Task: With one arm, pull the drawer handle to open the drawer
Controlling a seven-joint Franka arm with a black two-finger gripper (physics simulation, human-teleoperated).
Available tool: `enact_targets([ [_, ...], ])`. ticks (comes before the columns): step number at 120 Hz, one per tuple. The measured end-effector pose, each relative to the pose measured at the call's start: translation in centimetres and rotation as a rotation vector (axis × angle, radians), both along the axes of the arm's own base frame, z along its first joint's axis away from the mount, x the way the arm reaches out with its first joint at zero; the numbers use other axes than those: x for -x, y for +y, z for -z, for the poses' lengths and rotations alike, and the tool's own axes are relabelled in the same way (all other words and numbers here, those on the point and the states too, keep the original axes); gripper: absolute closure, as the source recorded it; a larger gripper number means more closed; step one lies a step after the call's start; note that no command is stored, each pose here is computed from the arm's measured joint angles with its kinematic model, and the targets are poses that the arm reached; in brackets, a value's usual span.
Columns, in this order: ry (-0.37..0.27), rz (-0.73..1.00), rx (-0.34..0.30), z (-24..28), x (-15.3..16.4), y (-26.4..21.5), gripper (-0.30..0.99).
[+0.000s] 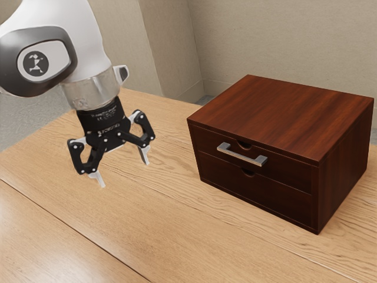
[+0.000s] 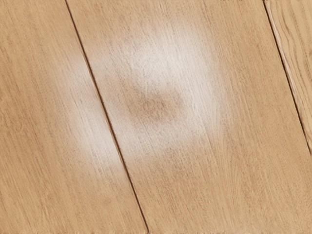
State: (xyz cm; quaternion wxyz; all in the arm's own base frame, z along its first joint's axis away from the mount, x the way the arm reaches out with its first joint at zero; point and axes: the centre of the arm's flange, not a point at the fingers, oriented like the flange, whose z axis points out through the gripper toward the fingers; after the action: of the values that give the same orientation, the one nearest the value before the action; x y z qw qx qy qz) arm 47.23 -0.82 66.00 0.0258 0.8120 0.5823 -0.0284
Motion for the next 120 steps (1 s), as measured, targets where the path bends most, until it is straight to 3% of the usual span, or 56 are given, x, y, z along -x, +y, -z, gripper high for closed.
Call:
enact_targets([
  [35,-0.061,-0.041,0.018,1.4,-4.2,-3.0,0.00],
  [69,-0.207,-0.084,0.046,4.0,-7.4,-4.6,0.00],
  [120,-0.269,-0.107,0.051,7.1,-12.8,-7.1,0.00],
])
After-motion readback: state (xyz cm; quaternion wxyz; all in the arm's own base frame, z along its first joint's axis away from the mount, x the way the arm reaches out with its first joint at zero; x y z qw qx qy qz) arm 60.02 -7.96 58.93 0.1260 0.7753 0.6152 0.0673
